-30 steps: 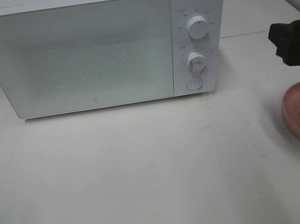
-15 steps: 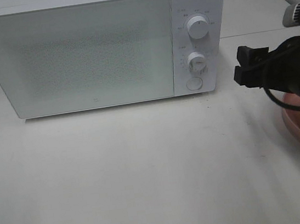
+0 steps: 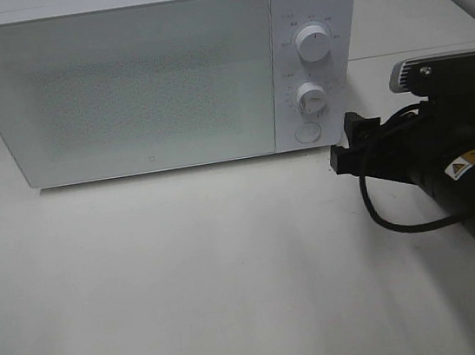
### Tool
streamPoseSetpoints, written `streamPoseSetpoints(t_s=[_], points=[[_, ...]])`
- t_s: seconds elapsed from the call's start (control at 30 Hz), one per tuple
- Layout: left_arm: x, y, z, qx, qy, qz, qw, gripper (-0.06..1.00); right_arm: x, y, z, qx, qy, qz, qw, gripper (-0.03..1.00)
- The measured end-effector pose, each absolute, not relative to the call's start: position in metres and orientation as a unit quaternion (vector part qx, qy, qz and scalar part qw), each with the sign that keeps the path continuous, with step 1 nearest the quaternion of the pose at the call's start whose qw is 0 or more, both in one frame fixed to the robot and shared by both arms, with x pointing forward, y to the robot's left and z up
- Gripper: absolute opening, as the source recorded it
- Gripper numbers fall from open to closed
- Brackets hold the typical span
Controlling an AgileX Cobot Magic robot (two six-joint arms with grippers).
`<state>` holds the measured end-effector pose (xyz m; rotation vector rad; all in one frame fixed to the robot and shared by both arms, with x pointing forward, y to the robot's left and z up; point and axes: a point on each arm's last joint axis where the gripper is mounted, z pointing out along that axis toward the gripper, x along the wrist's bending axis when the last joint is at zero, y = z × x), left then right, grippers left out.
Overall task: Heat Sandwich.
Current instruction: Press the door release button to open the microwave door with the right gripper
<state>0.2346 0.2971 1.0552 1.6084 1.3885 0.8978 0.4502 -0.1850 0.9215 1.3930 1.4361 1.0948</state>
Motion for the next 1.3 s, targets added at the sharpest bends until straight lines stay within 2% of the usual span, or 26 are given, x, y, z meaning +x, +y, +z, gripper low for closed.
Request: streamPoseSetpoints(t_s=[0.5,0.7,0.83,1.03,1.1,1.17,1.2,1.3], points=[[0.2346,0.2971,1.0552,0.637,0.55,0.356,0.405,0.99,0.4509,-0.1806,0.9149,0.56,0.577,0.428,0.412,0.77],[0.2346,0.2971,1.0552,0.637,0.55,0.356,0.405,0.99,0.4509,-0.1808,0.9149,0.594,0.542,0.452,0.386,0.77],[0.2346,0.2971,1.0552,0.637,0.55,0.356,0.405,0.99,0.4509,-0.1808,0.9149,0.636,0.492,0.482,0.348,0.77],[0.2346,0.2971,1.0552,0.637,0.55,0.356,0.405,0.99,0.4509,-0.1807,0.9147,0.714,0.371,0.535,0.256,0.76],[0.2346,0.2971,1.0552,0.637,0.55,0.356,0.405,0.99,0.4505,-0.1805,0.9136,0.748,0.306,0.553,0.203,0.74],[0.2346,0.2971,1.0552,0.637,0.55,0.356,0.405,0.99,0.4504,-0.1804,0.9132,0.757,0.287,0.556,0.187,0.74],[0.2346,0.2971,1.0552,0.637,0.55,0.356,0.405,0.99,0.45,-0.1801,0.9122,0.776,0.242,0.562,0.151,0.72],[0.2346,0.2971,1.0552,0.637,0.55,0.356,0.405,0.99,0.45,-0.1801,0.912,0.789,0.199,0.569,0.119,0.68]])
